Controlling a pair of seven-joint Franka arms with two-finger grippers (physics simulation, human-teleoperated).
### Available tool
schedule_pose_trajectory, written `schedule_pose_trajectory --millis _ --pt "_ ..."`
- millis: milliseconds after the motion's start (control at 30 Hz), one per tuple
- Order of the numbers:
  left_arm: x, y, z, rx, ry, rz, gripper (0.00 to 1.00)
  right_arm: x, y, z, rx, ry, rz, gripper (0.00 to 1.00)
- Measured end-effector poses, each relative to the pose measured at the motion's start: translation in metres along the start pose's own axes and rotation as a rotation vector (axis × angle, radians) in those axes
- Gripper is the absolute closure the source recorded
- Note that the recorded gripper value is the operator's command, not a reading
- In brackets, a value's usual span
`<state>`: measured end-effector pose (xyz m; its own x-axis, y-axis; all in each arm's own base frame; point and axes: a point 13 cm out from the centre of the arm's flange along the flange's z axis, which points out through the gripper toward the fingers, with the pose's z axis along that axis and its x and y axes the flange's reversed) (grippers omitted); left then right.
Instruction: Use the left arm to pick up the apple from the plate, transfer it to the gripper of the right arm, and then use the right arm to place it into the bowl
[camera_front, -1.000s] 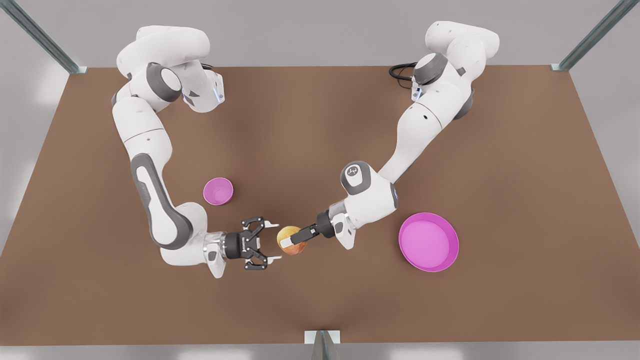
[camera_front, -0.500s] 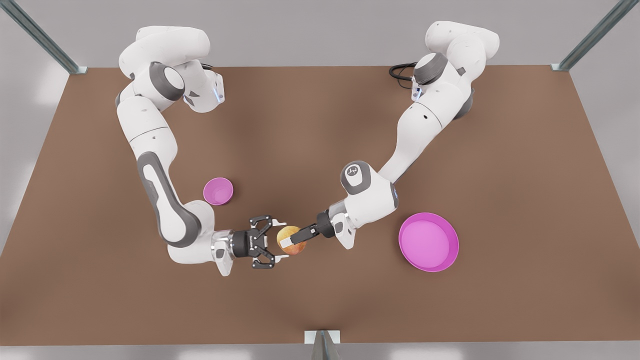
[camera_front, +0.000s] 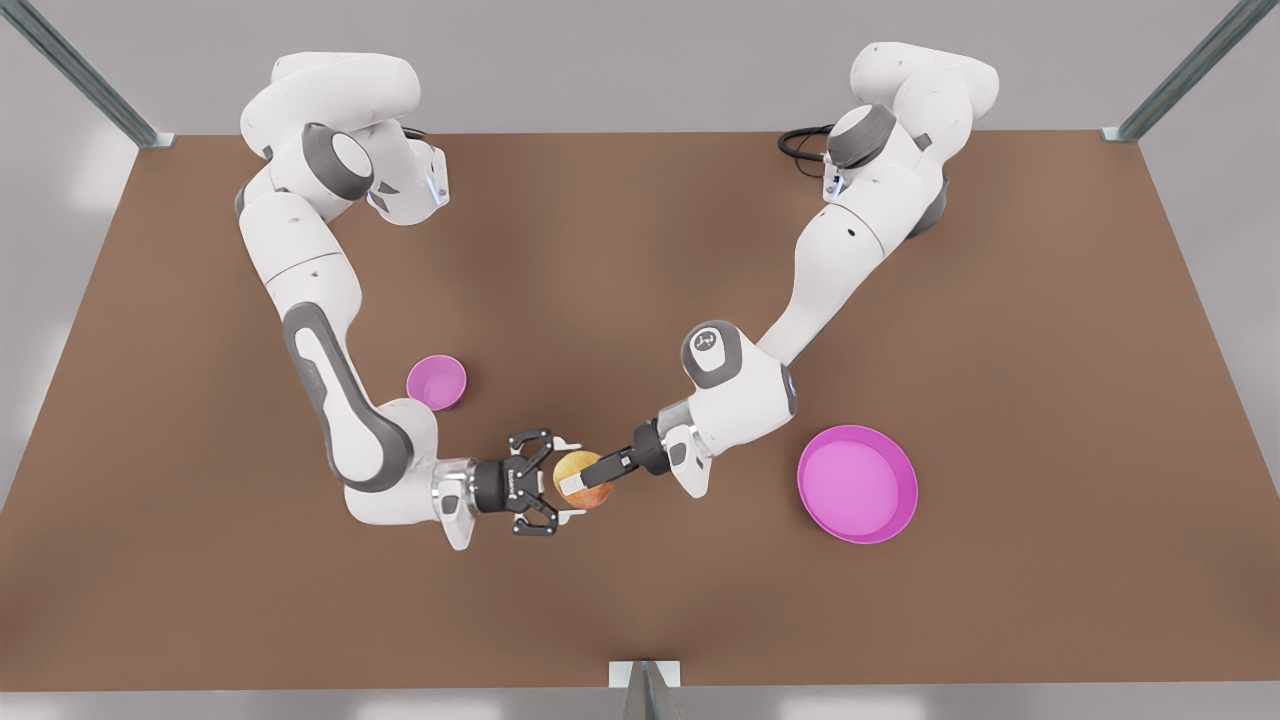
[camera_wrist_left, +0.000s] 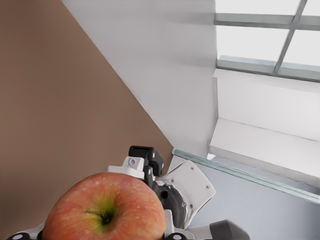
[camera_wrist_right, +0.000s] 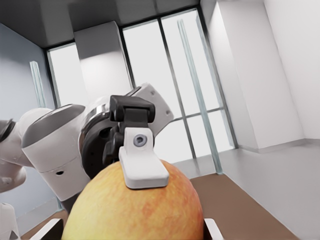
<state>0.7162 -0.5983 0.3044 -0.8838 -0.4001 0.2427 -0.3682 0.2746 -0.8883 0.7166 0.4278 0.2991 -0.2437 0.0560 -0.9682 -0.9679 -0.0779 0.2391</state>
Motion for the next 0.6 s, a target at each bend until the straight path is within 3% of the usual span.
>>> schedule_pose_trajectory --millis 500,567,600 --pt "0.001 0.000 0.001 0.001 0.000 0.000 0.10 0.001 0.003 0.016 0.000 0.000 0.000 0.00" --pt "0.001 0.000 0.001 0.001 0.001 -0.001 0.10 0.001 0.003 0.017 0.002 0.002 0.000 0.17" --pt "0.000 0.001 0.001 0.001 0.001 -0.002 0.10 0.001 0.002 0.017 0.004 0.002 0.001 0.19"
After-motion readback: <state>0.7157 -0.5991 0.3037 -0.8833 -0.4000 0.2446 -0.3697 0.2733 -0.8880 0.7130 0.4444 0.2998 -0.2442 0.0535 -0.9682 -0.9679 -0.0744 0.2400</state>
